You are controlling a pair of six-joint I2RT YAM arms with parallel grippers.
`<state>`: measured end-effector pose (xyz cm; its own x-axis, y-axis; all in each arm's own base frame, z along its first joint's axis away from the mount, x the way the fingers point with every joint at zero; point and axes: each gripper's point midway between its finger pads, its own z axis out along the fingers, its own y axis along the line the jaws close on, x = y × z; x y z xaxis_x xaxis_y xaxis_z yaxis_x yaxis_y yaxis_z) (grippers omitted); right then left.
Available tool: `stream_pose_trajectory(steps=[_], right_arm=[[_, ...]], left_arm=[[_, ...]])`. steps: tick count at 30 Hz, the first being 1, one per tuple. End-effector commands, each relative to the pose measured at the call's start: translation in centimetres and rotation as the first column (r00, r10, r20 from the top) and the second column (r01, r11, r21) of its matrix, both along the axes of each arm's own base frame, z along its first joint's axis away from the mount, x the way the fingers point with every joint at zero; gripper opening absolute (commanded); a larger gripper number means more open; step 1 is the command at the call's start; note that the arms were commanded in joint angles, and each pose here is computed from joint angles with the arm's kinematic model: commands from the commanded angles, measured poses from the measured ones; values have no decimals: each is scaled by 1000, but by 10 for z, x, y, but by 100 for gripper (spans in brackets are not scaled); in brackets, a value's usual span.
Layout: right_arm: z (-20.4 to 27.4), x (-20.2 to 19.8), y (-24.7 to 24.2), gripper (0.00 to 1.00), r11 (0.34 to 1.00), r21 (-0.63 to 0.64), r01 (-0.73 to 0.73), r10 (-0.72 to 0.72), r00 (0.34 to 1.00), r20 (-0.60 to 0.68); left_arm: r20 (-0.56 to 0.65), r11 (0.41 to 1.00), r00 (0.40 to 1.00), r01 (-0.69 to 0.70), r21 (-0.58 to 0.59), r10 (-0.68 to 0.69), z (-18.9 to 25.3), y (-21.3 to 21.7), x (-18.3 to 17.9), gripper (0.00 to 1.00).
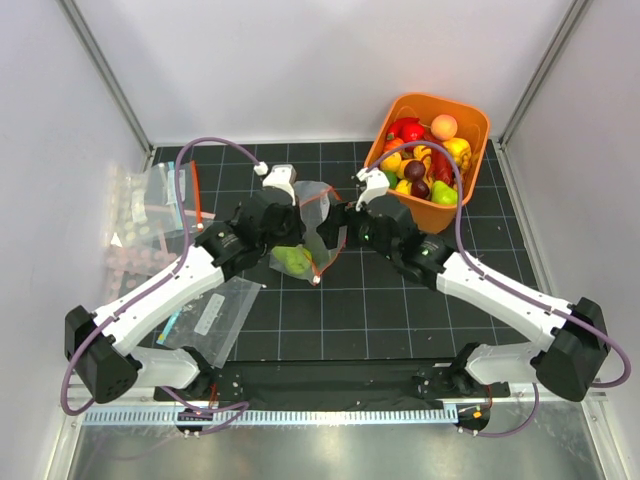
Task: Place the food in the zip-top bag and seal the zipper
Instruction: Place the fake vegetable in the zipper food storage bag, then pick up the fake fruit from the bin.
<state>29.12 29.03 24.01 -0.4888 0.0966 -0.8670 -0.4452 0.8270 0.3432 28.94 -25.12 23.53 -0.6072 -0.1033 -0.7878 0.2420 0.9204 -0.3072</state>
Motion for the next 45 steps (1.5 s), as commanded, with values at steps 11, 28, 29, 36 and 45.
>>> stream_pose_trajectory(steps=[11,28,29,36,45], right_arm=[[24,15,-4,81,998,-20,67,-66,997,45],[30,23,-23,81,985,-41,167,-164,983,78],[34,22,-26,88,984,-37,173,-169,982,90],[71,25,-71,100,944,8,330,-322,916,239],[103,88,-168,99,769,45,638,-630,743,228]], left_arm=[[103,992,989,-96,-77,104,35,27,0,0],[167,975,965,-216,59,204,42,58,4,0],[164,975,966,-212,59,200,41,57,4,0],[144,979,973,-192,62,181,33,48,7,0],[123,986,981,-160,53,153,29,39,7,0]])
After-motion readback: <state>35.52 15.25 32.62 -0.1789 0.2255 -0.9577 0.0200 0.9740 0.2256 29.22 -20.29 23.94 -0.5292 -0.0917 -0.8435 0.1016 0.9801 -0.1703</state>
